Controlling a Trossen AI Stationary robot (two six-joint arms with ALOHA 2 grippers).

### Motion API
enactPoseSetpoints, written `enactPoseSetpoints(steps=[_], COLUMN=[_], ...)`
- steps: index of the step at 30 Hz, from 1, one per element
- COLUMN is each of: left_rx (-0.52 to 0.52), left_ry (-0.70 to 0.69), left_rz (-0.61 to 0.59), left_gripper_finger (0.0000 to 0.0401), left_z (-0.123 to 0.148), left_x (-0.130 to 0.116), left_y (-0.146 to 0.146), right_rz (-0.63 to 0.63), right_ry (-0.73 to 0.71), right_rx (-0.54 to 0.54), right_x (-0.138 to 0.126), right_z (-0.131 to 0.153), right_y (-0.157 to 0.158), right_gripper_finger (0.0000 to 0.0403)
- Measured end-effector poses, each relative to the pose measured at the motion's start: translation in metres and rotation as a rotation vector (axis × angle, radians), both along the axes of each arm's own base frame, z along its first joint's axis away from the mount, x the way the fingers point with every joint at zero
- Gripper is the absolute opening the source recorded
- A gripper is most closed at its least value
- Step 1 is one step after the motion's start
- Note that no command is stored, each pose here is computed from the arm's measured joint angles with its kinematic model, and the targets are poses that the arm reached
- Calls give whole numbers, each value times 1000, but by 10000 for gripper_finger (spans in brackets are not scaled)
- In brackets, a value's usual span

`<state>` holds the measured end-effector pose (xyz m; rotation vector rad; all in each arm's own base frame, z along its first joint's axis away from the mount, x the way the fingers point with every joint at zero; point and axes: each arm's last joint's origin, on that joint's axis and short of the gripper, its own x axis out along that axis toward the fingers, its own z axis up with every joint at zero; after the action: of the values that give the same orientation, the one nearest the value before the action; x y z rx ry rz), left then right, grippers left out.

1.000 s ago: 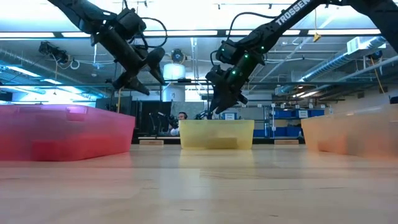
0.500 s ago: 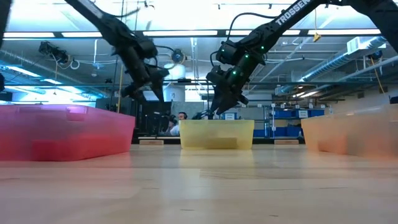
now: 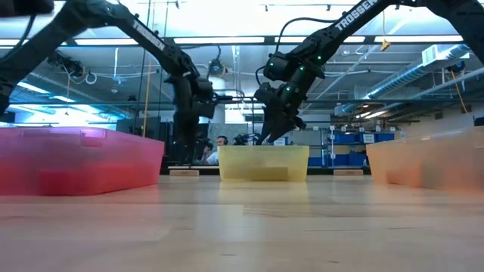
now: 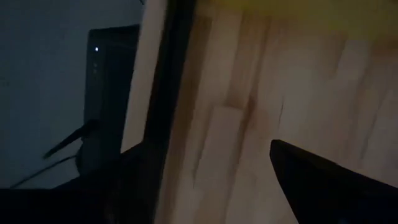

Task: Sort blocks by size
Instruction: Put the wooden block into the yellow bin

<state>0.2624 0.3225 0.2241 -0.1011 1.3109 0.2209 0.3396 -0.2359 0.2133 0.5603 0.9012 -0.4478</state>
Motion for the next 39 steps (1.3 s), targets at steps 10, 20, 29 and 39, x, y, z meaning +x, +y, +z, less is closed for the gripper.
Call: enactPoseSetpoints(steps=[10,20,29,39], left_rx=[-38,10,52,16], left_ry=[92,138,232,188], left_rz=[-137,-194,-147,19], left_gripper_finger=[284,273,202,98], left_z=[-33,-64,-74,-51], left_x=[4,10,15,15], left_y=[3,-10,-22,-33], right_rz=[-2,-11,-11,-24], right_ry=[18,19,18,57], right_rx=[13,10,9,30], right_x=[-1,-3,-3,-18], right_z=[-1,-1,-1,15], right_y=[1,-2,-2,2], right_gripper_finger=[160,161,160,161])
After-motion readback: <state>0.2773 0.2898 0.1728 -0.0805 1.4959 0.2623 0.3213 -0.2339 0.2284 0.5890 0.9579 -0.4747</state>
